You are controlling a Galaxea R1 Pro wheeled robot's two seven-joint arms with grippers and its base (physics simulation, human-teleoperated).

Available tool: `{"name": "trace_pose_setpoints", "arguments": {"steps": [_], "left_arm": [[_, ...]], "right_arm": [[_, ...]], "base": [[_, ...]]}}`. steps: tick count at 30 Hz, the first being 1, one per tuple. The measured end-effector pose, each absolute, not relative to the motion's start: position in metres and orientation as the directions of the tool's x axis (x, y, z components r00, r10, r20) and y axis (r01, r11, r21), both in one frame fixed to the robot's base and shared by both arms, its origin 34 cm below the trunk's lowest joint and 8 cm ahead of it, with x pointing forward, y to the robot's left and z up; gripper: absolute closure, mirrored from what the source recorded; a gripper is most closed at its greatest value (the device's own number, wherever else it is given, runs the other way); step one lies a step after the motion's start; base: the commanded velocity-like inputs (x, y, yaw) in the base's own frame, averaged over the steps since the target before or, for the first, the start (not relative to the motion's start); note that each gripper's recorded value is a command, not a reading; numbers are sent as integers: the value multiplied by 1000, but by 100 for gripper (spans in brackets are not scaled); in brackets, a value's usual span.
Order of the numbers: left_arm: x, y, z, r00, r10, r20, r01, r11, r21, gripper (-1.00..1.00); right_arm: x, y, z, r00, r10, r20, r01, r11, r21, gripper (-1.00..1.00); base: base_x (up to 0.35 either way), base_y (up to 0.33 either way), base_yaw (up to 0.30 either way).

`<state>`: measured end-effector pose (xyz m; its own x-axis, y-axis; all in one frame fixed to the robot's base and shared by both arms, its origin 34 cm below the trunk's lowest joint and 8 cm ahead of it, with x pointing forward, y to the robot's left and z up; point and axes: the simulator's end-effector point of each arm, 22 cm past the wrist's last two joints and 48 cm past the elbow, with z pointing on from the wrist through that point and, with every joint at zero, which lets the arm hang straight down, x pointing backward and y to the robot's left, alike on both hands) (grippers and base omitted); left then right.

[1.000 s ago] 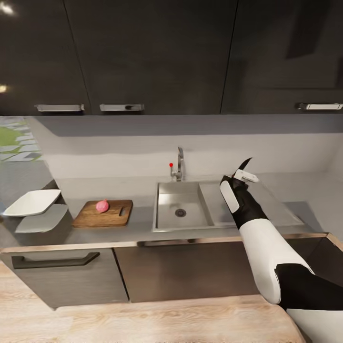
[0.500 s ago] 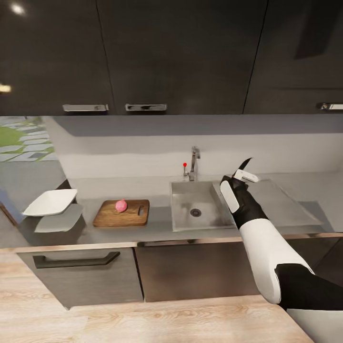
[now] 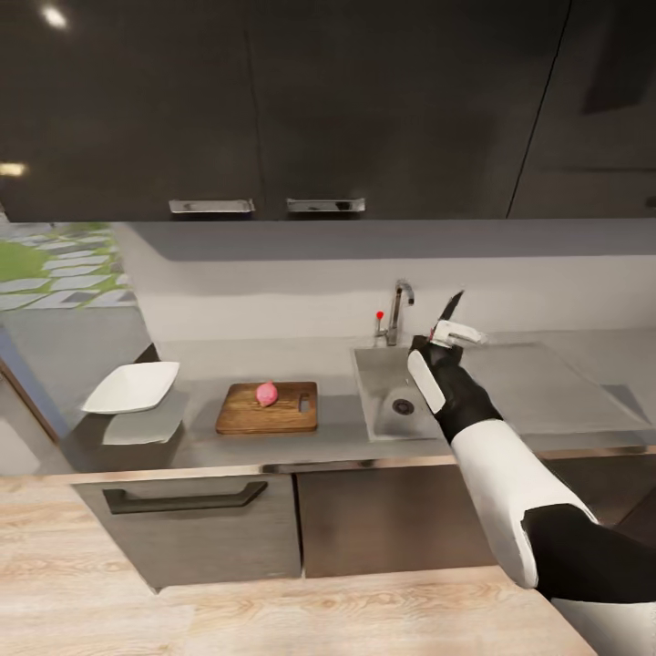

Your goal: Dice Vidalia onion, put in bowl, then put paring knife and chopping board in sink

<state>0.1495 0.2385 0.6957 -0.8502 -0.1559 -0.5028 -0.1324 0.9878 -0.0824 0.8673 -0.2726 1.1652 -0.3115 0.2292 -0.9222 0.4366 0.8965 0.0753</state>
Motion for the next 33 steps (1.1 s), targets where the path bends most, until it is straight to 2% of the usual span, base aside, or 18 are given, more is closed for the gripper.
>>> {"name": "trace_pose_setpoints", "arguments": {"steps": [3, 4, 9, 19, 33], "left_arm": [[149, 238, 696, -850, -157, -502, -133, 988, -83, -100], [149, 238, 695, -851, -157, -501, -133, 988, -84, -100], [146, 237, 695, -854, -157, -495, -133, 988, -84, -100], [146, 237, 695, -854, -156, -497, -132, 988, -83, -100], [147, 238, 695, -852, -157, -499, -135, 988, -82, -100]], "right_arm": [[869, -243, 1171, -314, 64, -947, 360, 931, -56, 100], [868, -213, 1175, -302, -66, -951, 289, 944, -157, 100], [863, -157, 1177, -254, -297, -920, 163, 925, -344, 100], [848, -100, 1166, -180, -515, -838, 37, 848, -529, 100], [834, -77, 1134, -166, -683, -712, -48, 726, -686, 100]], "base": [[0, 300, 0], [0, 290, 0], [0, 203, 0], [0, 23, 0], [0, 0, 0]]}}
